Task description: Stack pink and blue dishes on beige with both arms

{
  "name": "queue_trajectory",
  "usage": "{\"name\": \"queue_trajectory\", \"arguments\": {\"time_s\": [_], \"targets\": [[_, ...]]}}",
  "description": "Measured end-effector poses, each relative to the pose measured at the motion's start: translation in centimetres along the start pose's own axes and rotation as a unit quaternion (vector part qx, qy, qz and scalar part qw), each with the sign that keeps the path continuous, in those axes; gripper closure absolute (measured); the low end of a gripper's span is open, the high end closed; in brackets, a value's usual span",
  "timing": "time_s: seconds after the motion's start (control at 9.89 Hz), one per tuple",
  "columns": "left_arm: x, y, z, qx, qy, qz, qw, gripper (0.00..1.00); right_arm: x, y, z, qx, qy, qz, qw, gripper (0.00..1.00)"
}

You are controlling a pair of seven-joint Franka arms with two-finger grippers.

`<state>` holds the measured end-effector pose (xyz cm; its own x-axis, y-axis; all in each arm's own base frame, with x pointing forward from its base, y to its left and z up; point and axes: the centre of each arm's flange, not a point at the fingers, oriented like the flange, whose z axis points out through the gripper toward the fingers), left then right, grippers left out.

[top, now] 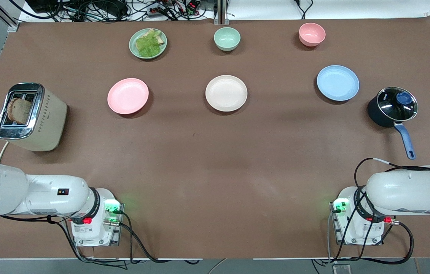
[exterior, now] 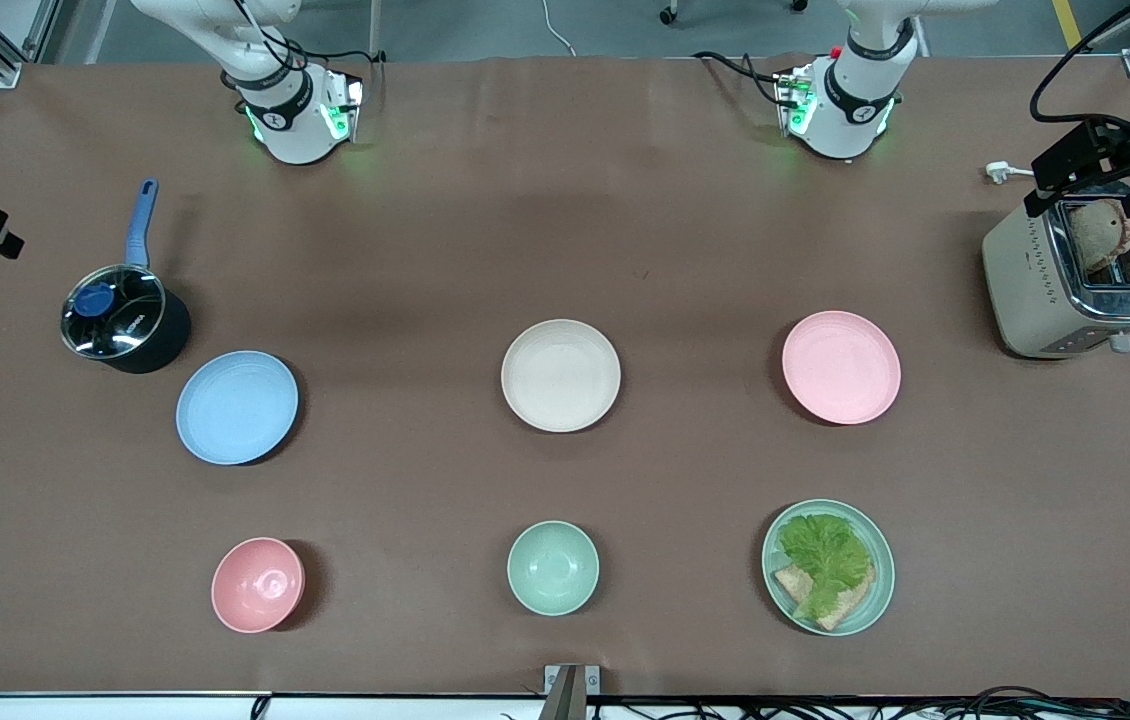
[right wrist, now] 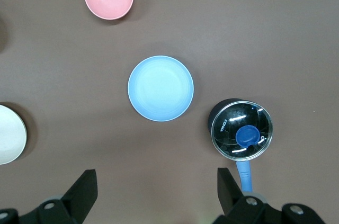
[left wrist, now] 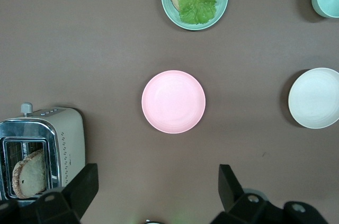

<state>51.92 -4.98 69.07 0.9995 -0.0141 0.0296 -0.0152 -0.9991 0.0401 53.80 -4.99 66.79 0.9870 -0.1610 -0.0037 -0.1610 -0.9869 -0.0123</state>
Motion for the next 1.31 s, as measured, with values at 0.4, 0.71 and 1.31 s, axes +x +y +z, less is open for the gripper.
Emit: {"name": "queue_trajectory", "arguments": {"time_s": [0.4, 0.71, 1.31], "targets": [[0.0, 0.0, 0.0, 0.0, 0.0, 0.0, 1.0, 0.0, 0.0, 0.1, 0.0, 0.0, -0.002, 0.0, 1.0, 0.0], [0.9, -1.9, 1.7, -0.002, -0.016, -0.018, 1.0, 0.02, 0.1, 0.6, 0.4, 0.0, -0.007, -0.024, 1.0, 0.0], [6.0, -8.3, 21.1, -0.071, -0.056, 0.032, 0.995, 0.0, 8.3, 3.9, 18.8, 0.03, -0.071, -0.119, 0.99, 0.0]]}}
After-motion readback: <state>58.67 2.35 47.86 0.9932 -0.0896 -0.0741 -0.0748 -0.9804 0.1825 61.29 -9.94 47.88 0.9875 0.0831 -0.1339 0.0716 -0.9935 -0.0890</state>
